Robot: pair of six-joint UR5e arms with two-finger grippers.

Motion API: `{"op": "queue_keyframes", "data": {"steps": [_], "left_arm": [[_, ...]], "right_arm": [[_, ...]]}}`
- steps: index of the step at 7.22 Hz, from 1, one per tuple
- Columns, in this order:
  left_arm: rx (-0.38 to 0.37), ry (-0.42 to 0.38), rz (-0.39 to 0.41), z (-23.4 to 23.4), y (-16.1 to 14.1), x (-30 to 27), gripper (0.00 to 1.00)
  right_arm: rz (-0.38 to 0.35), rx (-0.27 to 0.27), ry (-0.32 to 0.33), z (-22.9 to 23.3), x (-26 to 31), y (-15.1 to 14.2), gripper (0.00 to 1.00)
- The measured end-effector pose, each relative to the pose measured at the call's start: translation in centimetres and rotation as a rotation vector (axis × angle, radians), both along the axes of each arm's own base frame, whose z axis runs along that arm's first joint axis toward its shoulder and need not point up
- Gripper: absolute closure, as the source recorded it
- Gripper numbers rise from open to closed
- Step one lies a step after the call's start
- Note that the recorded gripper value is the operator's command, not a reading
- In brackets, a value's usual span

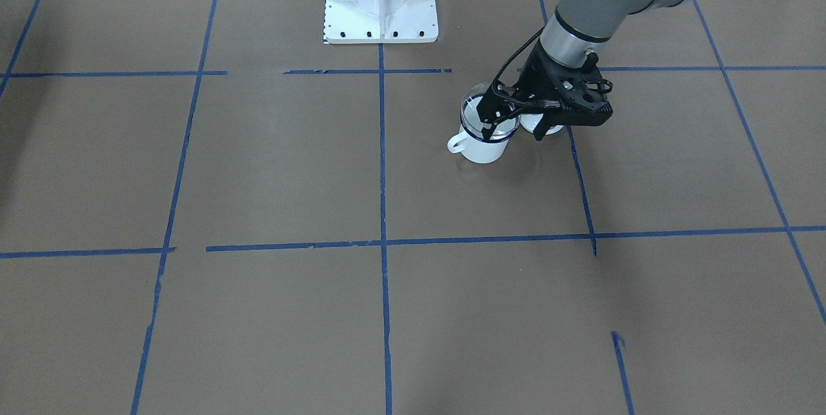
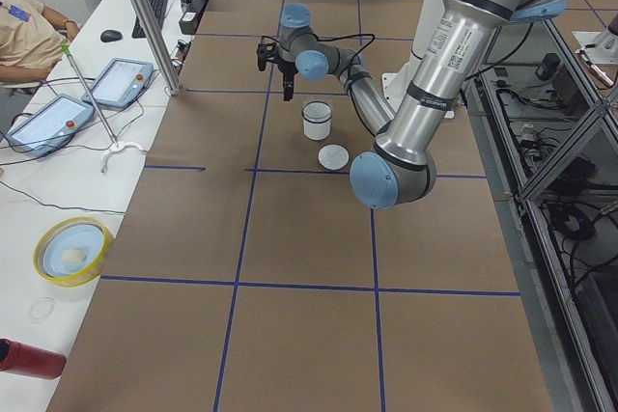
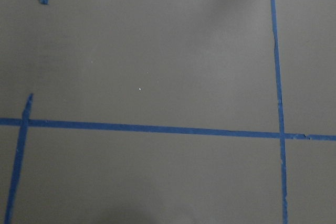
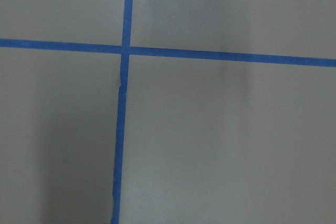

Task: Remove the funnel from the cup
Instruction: 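Move the left gripper over the glass funnel in the white mug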

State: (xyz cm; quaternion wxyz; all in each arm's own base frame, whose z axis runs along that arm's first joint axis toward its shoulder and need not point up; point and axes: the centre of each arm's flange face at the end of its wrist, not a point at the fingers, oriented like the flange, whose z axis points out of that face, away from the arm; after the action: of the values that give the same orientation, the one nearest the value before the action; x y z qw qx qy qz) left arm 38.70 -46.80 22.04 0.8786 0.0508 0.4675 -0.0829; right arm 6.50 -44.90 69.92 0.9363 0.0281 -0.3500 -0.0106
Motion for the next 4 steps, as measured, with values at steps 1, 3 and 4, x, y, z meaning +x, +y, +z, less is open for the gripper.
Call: {"op": "queue_keyframes", "data": {"steps": [1, 3, 4], "left_arm": [[-0.013, -0.047, 0.009, -0.3, 1.6, 2.7, 0.01], [-0.024, -0.091, 0.045, 0.2, 3.9, 5.9, 0.35], [-0.028, -0.101, 0.061, 0.5, 4.6, 6.8, 0.47]], "right_arm": [[0.000, 0.000, 0.000, 0.0, 0.0, 0.0, 0.00], [-0.001, 0.000, 0.000, 0.0, 0.0, 0.0, 0.00], [-0.001, 0.001, 0.000, 0.0, 0.0, 0.0, 0.00]]}}
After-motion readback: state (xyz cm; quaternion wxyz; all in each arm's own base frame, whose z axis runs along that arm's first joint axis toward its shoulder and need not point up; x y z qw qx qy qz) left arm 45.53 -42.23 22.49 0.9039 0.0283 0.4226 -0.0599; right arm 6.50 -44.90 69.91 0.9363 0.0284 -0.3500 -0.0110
